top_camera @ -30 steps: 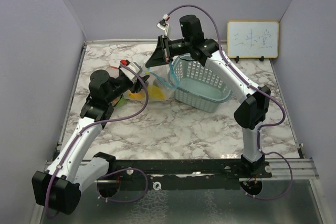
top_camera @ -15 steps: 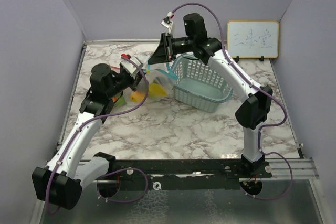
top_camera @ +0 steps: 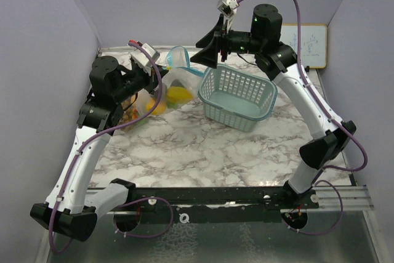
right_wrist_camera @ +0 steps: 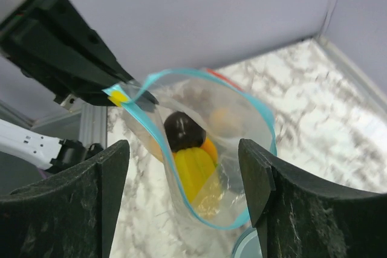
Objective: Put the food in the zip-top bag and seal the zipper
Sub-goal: Adjust the zipper on the food storage bag, then zip the zipper food storage bag.
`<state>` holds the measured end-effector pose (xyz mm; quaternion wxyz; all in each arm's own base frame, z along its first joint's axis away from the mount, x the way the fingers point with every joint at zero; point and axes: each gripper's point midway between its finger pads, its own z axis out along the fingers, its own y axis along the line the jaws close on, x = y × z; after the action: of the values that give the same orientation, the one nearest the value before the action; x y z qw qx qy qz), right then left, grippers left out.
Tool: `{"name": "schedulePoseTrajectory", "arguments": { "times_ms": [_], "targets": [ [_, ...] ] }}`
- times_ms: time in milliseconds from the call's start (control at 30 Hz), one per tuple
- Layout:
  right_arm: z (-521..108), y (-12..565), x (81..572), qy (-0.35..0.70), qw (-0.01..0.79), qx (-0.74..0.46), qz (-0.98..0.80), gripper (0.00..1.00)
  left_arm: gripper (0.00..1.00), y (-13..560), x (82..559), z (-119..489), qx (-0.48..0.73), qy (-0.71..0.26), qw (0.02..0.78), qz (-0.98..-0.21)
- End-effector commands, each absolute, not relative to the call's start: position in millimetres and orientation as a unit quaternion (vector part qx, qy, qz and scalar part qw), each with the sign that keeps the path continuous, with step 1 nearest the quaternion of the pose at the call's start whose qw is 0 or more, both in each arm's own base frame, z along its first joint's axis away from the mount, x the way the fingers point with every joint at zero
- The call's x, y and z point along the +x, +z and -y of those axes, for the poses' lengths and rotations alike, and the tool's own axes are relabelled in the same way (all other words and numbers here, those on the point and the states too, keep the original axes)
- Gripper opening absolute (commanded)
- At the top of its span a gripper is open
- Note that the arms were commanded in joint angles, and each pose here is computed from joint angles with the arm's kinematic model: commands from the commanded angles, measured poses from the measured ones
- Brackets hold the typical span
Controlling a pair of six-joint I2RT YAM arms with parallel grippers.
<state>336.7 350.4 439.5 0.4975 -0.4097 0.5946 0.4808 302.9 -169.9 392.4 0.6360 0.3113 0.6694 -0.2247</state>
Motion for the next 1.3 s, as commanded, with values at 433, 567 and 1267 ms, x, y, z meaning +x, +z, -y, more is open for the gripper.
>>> {"name": "schedulePoseTrajectory", "arguments": {
  "times_ms": [433,567,1267],
  "targets": [
    [-370,437,274,0.468,0.579,-0.540,-0.394,0.48,0.00,346,279,205,0.239,-0.394,0.472,-0.751],
    [-372,418,273,0.467,0.577,-0.541,-0.394,0.41,0.00,337,273,207,0.230,-0.409,0.460,-0.754],
    [-397,371,263,0.427,0.575,-0.560,-0.418,0.33,0.00,329,268,208,0.230,-0.416,0.435,-0.765]
  ]
}}
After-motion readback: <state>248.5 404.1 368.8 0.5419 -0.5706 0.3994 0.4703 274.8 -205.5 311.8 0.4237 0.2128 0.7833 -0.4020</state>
